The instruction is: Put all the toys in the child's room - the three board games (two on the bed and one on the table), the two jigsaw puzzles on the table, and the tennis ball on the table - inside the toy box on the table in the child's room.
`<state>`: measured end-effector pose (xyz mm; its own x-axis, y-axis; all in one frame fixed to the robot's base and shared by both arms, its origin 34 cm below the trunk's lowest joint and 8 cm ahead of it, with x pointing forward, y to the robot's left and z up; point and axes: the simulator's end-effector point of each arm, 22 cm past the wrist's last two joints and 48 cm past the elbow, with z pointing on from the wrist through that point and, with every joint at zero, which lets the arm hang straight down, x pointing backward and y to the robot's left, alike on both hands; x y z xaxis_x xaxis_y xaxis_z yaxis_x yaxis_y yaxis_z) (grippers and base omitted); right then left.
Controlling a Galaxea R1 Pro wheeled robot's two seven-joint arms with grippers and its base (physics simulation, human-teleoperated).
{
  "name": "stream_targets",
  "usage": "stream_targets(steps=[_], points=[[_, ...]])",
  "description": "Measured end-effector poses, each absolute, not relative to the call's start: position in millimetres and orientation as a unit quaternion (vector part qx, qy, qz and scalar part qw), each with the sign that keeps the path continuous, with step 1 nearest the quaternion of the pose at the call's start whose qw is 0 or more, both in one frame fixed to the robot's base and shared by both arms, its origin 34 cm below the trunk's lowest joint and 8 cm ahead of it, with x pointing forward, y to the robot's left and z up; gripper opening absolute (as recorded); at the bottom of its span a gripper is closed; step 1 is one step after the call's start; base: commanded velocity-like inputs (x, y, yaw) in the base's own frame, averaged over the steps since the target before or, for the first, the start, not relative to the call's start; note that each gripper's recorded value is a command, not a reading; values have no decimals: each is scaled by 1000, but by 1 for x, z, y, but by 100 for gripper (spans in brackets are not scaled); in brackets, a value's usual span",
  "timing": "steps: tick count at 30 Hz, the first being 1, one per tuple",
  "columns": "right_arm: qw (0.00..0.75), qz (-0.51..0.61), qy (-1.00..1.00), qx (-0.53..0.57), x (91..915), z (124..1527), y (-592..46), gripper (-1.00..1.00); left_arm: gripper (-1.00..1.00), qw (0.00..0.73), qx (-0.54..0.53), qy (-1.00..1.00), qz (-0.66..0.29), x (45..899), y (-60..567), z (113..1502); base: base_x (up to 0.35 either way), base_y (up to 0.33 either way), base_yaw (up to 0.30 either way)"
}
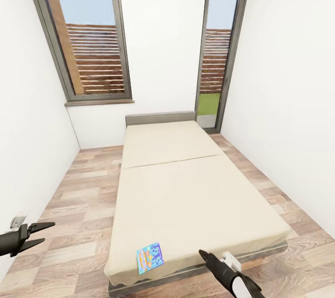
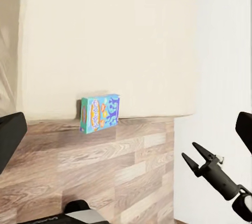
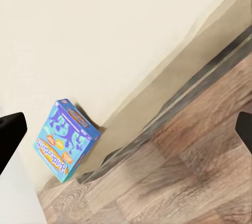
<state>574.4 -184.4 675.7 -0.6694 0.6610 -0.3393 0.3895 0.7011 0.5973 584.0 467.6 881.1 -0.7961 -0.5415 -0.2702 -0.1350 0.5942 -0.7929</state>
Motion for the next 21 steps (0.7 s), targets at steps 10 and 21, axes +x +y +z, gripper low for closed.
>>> stream_targets(steps=[10, 21], points=[[276, 258, 876, 301, 579, 667, -173, 100, 100, 252, -196, 856, -407, 586, 467, 869, 0, 0, 0], [177, 353, 846, 358, 561, 657, -119, 100, 100, 253, -196, 855, -408, 587, 467, 855, 0, 0, 0]])
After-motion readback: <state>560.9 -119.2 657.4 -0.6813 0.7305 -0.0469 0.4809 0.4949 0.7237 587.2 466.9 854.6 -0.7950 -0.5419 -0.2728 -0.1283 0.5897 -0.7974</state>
